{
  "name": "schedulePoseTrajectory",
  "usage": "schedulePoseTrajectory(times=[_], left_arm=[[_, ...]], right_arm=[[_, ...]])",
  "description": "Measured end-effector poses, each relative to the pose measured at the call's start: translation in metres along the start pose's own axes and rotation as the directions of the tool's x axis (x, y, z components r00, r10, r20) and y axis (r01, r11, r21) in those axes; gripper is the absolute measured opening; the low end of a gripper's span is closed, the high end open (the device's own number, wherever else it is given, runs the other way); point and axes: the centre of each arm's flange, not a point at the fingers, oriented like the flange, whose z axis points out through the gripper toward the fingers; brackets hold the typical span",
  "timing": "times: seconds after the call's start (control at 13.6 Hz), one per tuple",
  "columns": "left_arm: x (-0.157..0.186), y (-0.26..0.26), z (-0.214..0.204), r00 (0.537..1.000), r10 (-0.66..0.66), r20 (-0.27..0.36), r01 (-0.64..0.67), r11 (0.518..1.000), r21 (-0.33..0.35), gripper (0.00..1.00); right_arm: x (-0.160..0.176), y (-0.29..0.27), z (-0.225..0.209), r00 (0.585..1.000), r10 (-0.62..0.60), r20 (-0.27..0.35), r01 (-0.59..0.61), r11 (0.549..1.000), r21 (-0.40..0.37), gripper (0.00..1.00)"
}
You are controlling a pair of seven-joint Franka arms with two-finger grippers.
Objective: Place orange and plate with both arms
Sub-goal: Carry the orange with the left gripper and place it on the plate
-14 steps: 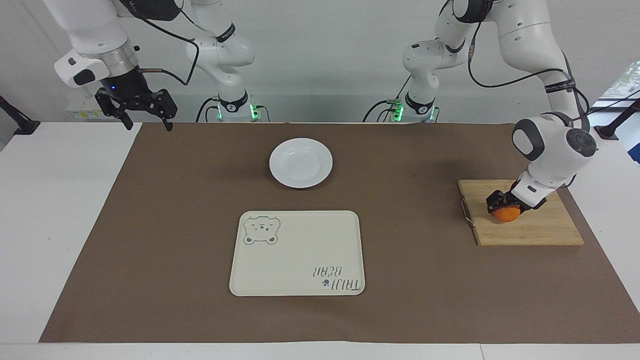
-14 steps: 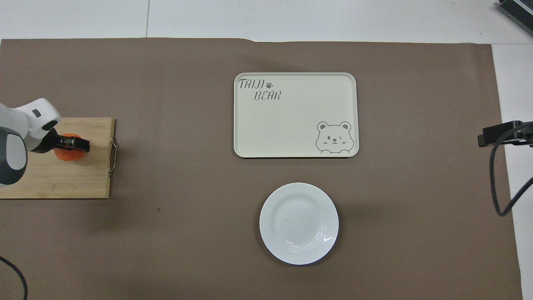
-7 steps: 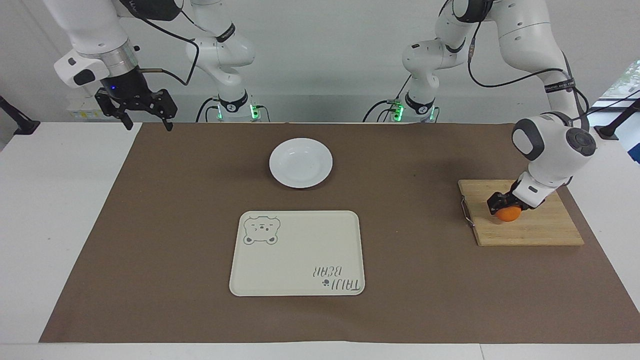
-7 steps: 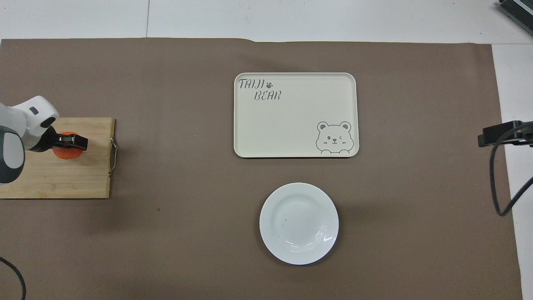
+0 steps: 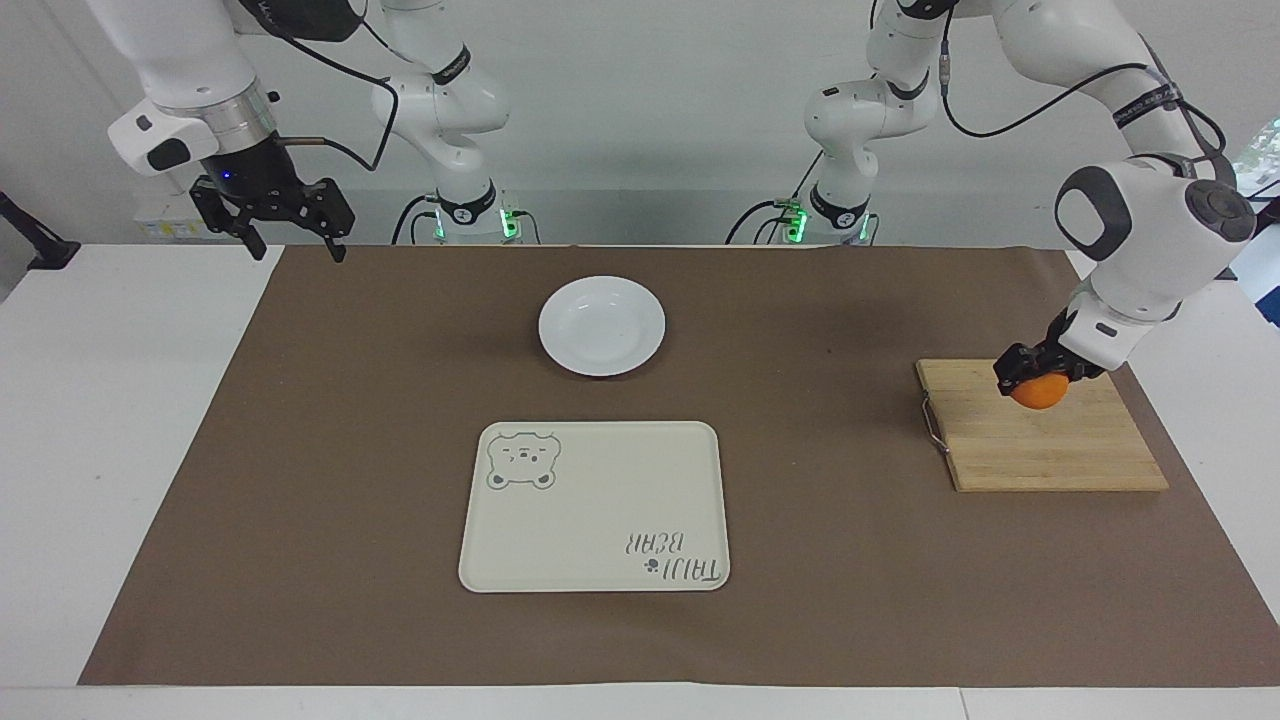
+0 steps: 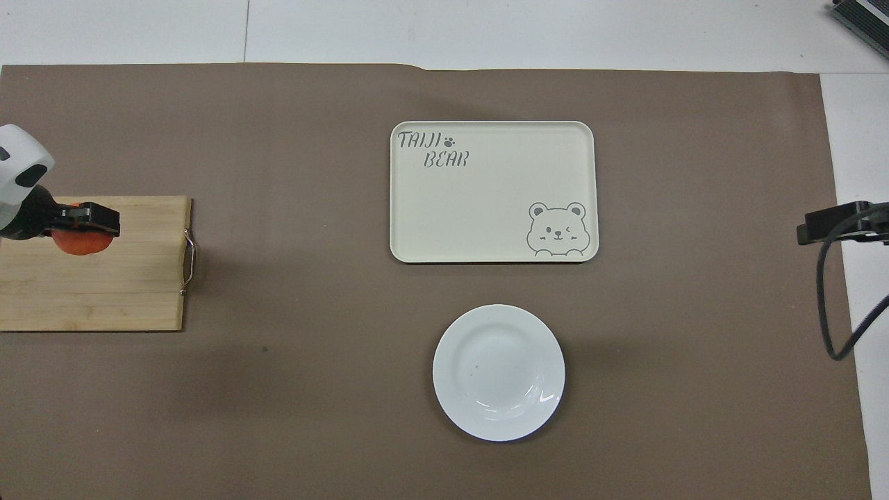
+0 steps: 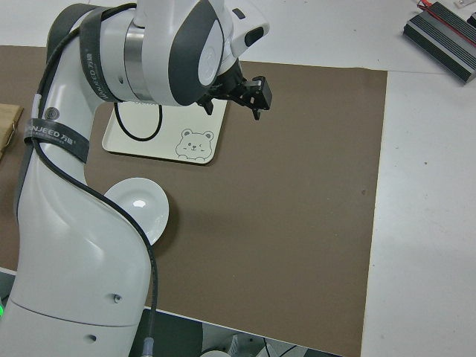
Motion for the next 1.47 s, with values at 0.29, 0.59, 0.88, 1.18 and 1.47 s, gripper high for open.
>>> schedulePoseTrajectory(times=[0.29, 0.59, 0.88, 1.18, 1.47], left_arm=[[-0.024, 0.032, -0.065, 1.0, -0.019, 0.007, 0.019, 1.0, 0.002, 0.78], [-0.038, 0.043, -0.132, 1.0, -0.016, 0.023, 0.016, 1.0, 0.001, 0.78], [-0.033, 0.089, -0.129, 0.999, -0.035, 0.031, 0.035, 0.999, 0.004, 0.78], [-0.036, 0.172, -0.117, 0.996, -0.081, 0.034, 0.081, 0.997, 0.012, 0.78], [-0.054, 0.255, -0.097, 0.994, -0.105, 0.03, 0.104, 0.994, 0.019, 0.78]], right_arm=[[0.0, 0.0, 0.0, 1.0, 0.0, 0.0, 0.0, 1.0, 0.0, 1.0], [0.0, 0.0, 0.0, 1.0, 0.0, 0.0, 0.0, 1.0, 0.0, 1.0], [0.0, 0.0, 0.0, 1.0, 0.0, 0.0, 0.0, 1.0, 0.0, 1.0], [0.0, 0.0, 0.0, 1.0, 0.0, 0.0, 0.0, 1.0, 0.0, 1.0], [0.0, 0.0, 0.0, 1.0, 0.0, 0.0, 0.0, 1.0, 0.0, 1.0]])
